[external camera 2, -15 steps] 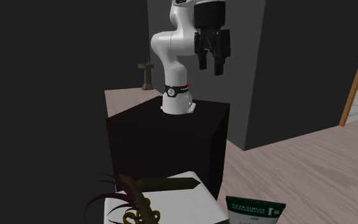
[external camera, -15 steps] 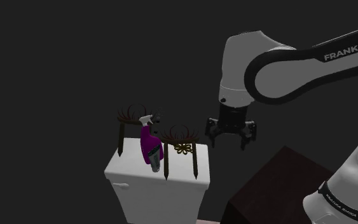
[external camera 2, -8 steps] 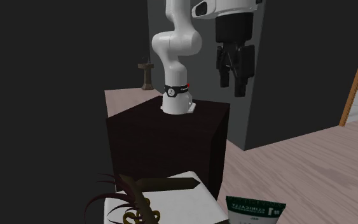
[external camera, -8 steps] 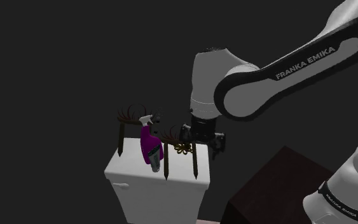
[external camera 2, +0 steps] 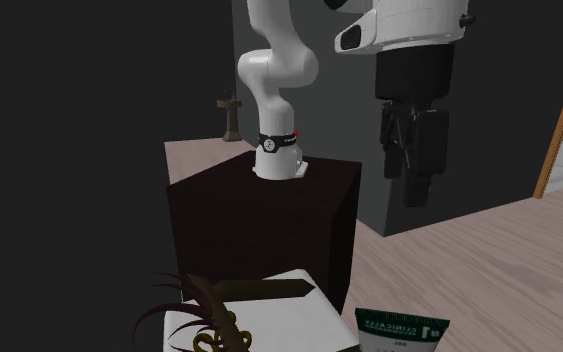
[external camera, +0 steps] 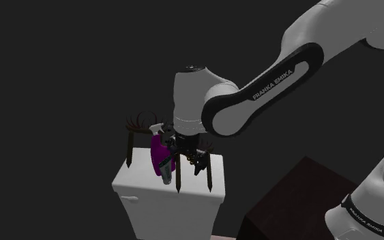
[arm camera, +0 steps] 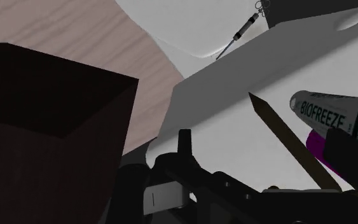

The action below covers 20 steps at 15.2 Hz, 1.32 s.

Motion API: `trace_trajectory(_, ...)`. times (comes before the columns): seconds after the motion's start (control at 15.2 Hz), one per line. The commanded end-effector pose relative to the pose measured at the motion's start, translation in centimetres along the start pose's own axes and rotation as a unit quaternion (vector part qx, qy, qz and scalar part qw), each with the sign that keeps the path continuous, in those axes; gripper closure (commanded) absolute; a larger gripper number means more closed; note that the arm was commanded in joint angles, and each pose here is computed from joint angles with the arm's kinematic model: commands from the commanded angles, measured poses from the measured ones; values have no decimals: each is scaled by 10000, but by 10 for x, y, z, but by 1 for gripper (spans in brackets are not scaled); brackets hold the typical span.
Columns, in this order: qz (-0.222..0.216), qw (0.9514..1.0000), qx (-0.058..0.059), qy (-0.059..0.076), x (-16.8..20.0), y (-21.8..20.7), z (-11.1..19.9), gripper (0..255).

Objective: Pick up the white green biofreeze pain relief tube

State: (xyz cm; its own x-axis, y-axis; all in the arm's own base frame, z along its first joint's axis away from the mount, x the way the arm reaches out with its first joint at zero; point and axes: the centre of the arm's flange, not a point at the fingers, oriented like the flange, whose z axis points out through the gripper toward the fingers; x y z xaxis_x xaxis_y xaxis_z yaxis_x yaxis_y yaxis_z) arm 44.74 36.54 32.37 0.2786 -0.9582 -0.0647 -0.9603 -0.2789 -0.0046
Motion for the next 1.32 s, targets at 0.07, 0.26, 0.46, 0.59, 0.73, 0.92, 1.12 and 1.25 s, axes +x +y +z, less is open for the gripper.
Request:
trace_trajectory(0.07,455,9989,110,55,-6,-32,17,0)
trace_trajectory(0.26,881,9958,213,95,-11,-66,31,0)
trace_trajectory(0.46,1306,9908,315,135,-12,-100,45,0)
trace_trajectory(0.59,1587,9864,383,161,-11,-123,54,0)
trace_trajectory(0.73,1607,9861,388,163,-11,-125,60,0)
trace_trajectory(0.92,1607,9861,388,163,-10,-125,75,0)
trace_trajectory(1.12,1607,9861,388,163,-9,-125,94,0)
trace_trajectory(1.25,1607,9861,388,163,-9,-125,94,0)
